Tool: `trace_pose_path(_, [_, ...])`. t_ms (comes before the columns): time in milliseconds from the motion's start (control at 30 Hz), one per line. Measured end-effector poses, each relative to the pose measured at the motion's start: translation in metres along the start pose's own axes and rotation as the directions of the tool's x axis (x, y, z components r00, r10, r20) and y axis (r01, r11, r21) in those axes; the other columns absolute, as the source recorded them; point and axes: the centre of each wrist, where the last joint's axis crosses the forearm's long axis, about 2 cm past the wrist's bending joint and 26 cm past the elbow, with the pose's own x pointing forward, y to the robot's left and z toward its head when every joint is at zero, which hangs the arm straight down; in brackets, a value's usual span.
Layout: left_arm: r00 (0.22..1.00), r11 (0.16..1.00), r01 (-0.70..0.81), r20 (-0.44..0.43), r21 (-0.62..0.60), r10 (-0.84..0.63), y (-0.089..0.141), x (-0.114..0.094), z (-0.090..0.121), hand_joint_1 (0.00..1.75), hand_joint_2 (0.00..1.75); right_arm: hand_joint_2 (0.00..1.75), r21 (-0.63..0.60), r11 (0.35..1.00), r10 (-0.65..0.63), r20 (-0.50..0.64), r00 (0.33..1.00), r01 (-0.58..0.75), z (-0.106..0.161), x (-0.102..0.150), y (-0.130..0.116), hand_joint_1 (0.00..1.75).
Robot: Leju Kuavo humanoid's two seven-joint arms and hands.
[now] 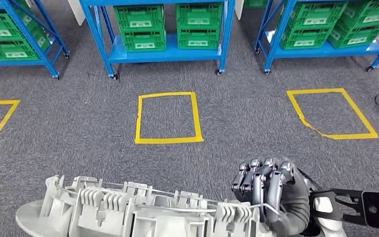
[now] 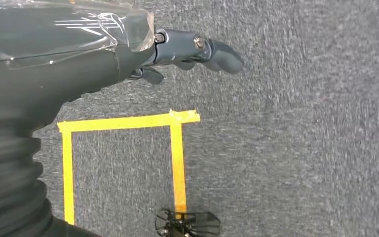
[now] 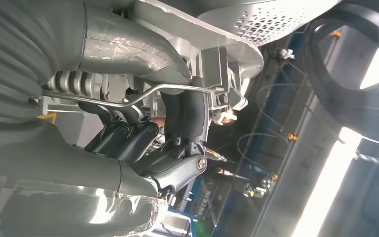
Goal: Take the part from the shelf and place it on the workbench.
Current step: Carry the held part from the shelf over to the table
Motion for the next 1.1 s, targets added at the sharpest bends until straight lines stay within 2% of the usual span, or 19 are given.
trace_pose_path(667, [1.000, 1.000, -0.009, -0.010, 0.005, 0.009, 0.001, -0.005, 0.003, 0.00, 1.75, 1.75, 0.003, 1.000, 0.009, 0.002, 1.000, -0.009, -0.002, 0.000, -0.001, 1.75])
trace_pose_path(1100, [0.999, 0.999, -0.041, 0.000, 0.035, 0.041, 0.002, -0.004, 0.001, 0.00, 1.75, 1.75, 0.061, 0.997, 0.055, -0.074, 0.996, -0.051, -0.010, -0.003, -0.004, 1.75])
